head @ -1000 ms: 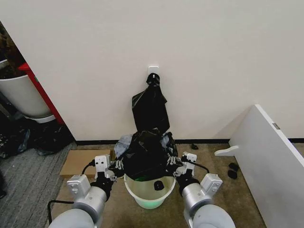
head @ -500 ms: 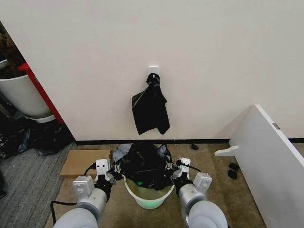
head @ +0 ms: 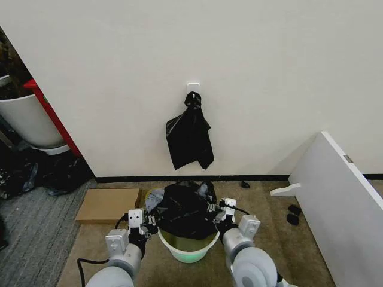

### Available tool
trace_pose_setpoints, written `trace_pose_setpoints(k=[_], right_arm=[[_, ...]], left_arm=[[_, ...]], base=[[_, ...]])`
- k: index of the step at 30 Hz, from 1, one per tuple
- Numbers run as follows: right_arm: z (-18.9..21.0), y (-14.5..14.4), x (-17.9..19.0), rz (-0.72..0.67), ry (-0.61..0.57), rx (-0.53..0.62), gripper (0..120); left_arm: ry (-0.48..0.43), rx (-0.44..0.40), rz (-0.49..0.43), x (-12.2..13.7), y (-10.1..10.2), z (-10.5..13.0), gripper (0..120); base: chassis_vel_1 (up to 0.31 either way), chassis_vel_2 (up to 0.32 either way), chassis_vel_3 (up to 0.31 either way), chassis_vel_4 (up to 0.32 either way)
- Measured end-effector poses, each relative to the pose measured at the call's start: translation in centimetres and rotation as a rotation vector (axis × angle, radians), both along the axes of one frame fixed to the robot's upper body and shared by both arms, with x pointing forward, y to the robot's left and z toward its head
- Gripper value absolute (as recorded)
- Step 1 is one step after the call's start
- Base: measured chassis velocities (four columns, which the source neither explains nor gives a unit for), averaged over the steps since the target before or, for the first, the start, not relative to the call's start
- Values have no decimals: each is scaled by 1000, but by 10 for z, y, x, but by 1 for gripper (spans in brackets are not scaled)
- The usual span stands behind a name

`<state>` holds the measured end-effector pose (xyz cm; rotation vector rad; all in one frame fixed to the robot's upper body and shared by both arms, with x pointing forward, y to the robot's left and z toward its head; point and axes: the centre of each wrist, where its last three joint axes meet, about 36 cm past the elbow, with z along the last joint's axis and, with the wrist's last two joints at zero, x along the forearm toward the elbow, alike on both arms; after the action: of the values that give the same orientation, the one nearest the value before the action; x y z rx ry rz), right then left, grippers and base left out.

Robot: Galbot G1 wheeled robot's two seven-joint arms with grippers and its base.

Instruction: Place the garbage bag over the trash bin.

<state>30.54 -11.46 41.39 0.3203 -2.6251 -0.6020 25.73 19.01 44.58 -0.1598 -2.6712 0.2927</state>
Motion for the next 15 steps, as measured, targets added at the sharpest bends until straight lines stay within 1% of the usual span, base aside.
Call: trace_pose_setpoints(k=[2,5,9,10,11,12,14,15], right_arm=[[-1,0,1,1,-4,-1,0],[-8,-2,3,-7,-31,-27,0],[-10,-4,3,-17,-44,-41,0],[-1,-10,-4,-26,-60,-49,0],[2,-13,-7,-31,-60,-51,0],[15,-19,-16,-31,-47,-50,0],[39,-30,-33,-24,-14,-63,0],[39,-30,-33,-24,-14,-63,0]], left_arm=[[1,-5,-2,0,-1,-1,0],[27,-42,-27,-4,-9,-10,0],[47,-58,-47,-8,-15,-15,0],[54,-78,-74,-15,-24,-20,0],[47,-81,-82,-18,-26,-21,0],[34,-67,-91,-23,-27,-22,0],[-10,3,-105,-33,-24,-20,0],[-10,3,-105,-33,-24,-20,0]], base=[[0,0,0,0],[0,0,0,0],[0,0,0,0],[0,0,0,0],[0,0,0,0],[0,0,0,0],[0,0,0,0],[0,0,0,0]])
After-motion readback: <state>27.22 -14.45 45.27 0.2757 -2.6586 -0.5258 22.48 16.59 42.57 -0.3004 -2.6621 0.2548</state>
